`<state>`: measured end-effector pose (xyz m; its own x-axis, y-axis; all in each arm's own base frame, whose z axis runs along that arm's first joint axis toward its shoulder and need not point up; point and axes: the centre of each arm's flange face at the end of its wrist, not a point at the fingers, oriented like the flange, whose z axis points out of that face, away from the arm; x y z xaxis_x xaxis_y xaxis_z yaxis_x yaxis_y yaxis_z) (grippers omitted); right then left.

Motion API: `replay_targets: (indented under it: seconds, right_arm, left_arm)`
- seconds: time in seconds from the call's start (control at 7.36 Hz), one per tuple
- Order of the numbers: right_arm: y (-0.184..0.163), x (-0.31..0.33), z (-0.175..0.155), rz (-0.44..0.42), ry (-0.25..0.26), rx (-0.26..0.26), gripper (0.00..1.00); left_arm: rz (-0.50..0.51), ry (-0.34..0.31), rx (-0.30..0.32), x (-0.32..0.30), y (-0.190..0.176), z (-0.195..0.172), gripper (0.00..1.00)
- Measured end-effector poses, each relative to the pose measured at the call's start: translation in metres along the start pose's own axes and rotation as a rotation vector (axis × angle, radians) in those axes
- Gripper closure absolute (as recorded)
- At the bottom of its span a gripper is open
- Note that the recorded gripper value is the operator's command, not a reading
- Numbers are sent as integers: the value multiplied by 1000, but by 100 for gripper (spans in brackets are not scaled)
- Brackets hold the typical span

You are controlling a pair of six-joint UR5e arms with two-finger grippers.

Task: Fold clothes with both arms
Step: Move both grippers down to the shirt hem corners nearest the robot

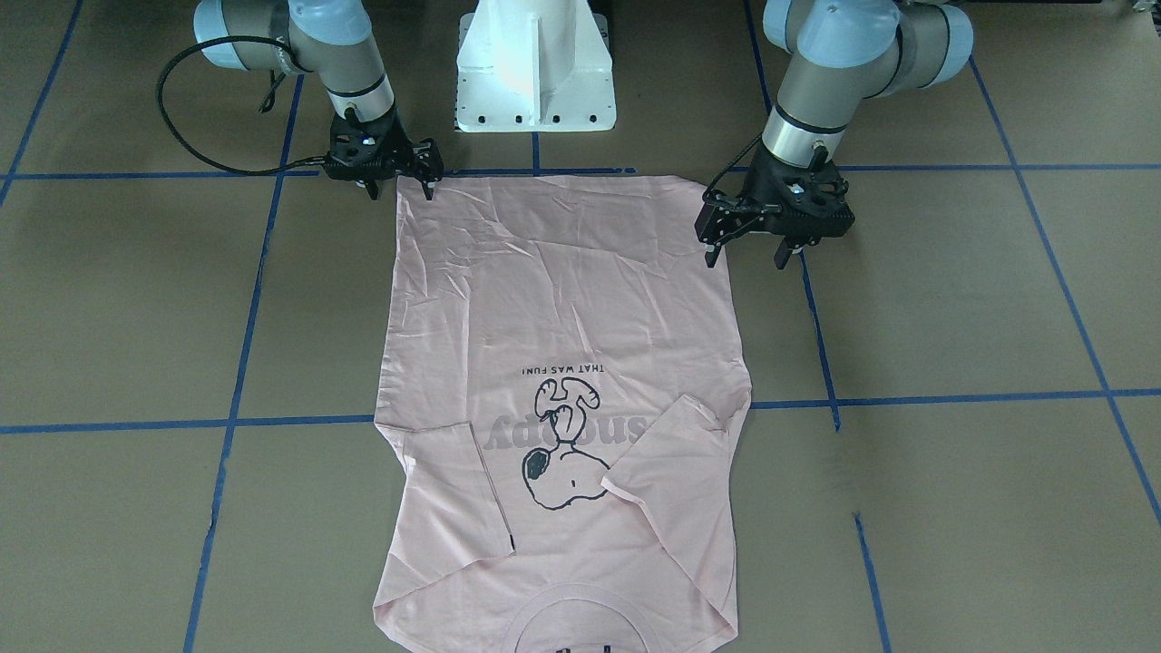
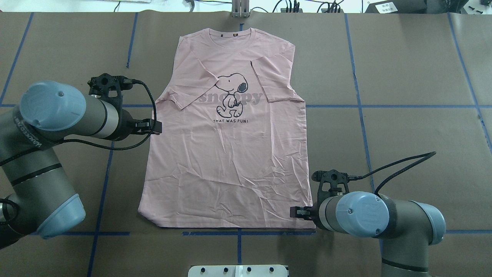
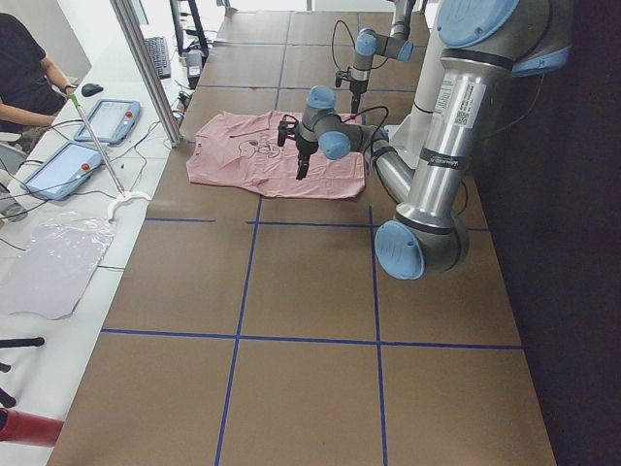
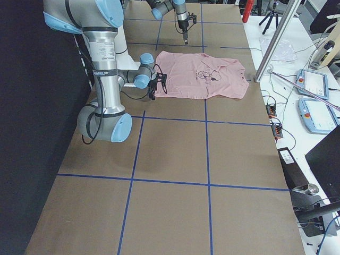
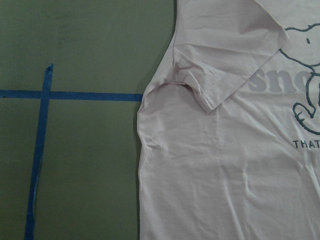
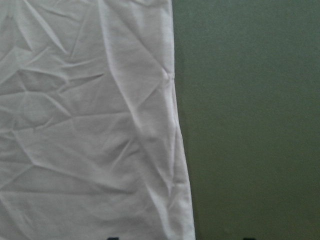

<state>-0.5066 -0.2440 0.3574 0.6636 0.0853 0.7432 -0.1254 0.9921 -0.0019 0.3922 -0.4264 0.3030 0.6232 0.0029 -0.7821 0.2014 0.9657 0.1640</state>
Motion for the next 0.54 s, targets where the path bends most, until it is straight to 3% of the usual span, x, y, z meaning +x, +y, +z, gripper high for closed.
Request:
replay_targets:
  seconds: [0.27, 0.54]
  right_arm:
    - [3, 0, 1, -2, 13, -4, 91]
    - [3, 1, 0, -3, 20, -7, 98]
  left_arm:
    - [0, 0, 0, 0, 0, 0, 0]
    - [1, 2, 0, 0, 0, -1, 0]
